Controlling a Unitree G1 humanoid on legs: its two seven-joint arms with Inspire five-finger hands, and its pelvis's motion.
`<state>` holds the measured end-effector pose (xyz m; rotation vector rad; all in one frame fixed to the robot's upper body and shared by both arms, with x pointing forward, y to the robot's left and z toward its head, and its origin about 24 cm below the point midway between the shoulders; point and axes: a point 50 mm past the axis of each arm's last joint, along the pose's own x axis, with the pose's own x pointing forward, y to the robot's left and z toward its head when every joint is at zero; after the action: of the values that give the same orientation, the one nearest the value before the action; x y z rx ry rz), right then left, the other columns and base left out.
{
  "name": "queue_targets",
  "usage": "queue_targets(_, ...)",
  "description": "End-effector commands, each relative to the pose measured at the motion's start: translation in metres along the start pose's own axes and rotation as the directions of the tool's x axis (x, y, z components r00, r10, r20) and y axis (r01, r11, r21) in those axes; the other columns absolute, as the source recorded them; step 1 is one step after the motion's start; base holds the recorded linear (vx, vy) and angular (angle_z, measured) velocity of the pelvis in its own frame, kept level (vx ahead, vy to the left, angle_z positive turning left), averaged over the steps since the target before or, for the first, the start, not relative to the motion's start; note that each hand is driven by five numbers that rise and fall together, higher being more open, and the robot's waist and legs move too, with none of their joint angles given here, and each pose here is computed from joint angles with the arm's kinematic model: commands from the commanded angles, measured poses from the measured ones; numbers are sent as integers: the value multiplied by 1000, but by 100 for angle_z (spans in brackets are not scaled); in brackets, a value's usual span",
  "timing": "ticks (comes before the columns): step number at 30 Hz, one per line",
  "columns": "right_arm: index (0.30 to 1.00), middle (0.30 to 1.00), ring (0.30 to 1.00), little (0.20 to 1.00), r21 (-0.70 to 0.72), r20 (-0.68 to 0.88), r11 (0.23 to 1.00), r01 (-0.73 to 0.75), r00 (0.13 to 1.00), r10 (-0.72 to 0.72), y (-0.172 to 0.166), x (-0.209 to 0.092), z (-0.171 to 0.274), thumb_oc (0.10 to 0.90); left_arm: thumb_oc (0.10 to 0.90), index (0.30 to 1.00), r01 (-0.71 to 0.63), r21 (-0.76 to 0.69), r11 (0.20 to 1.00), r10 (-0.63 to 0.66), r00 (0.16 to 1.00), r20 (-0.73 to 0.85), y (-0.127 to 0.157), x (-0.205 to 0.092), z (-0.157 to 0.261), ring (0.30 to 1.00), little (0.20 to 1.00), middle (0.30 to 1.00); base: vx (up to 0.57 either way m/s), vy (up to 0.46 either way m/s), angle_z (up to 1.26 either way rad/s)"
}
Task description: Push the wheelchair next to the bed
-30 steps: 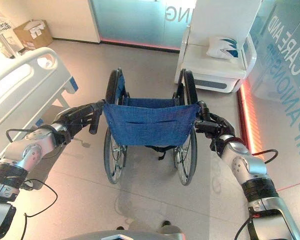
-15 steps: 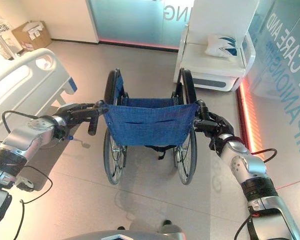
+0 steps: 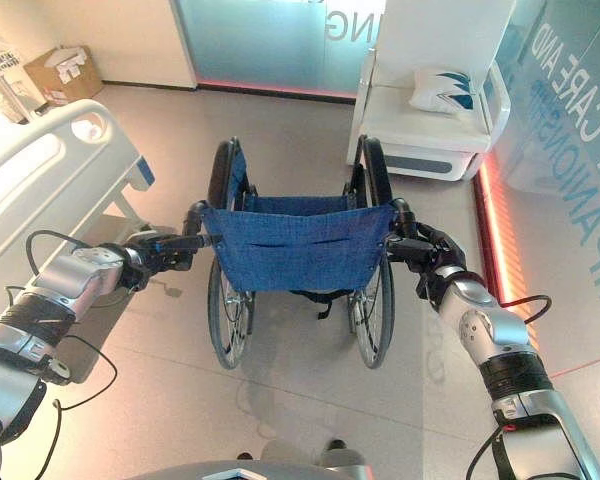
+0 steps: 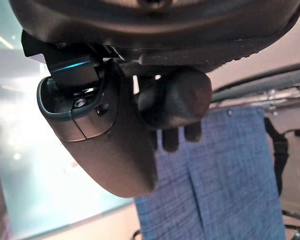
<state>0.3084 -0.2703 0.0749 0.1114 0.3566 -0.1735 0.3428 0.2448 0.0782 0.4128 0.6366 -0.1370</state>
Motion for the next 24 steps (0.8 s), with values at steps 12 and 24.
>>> queue_targets(12,300,300,300,300,25,112,974,-225,969,221,48,-2,1,400,800,900,-153,-89,984,176,868,464,-48,2,52,900,900,900,11,-18,-8)
queue_targets(24,300,300,300,300,-1,99,970,-241,966,240,54,-4,0,400,400,300,287,-50,957,-242,879,411,-99,2,43,300,300,300,4,7,-2)
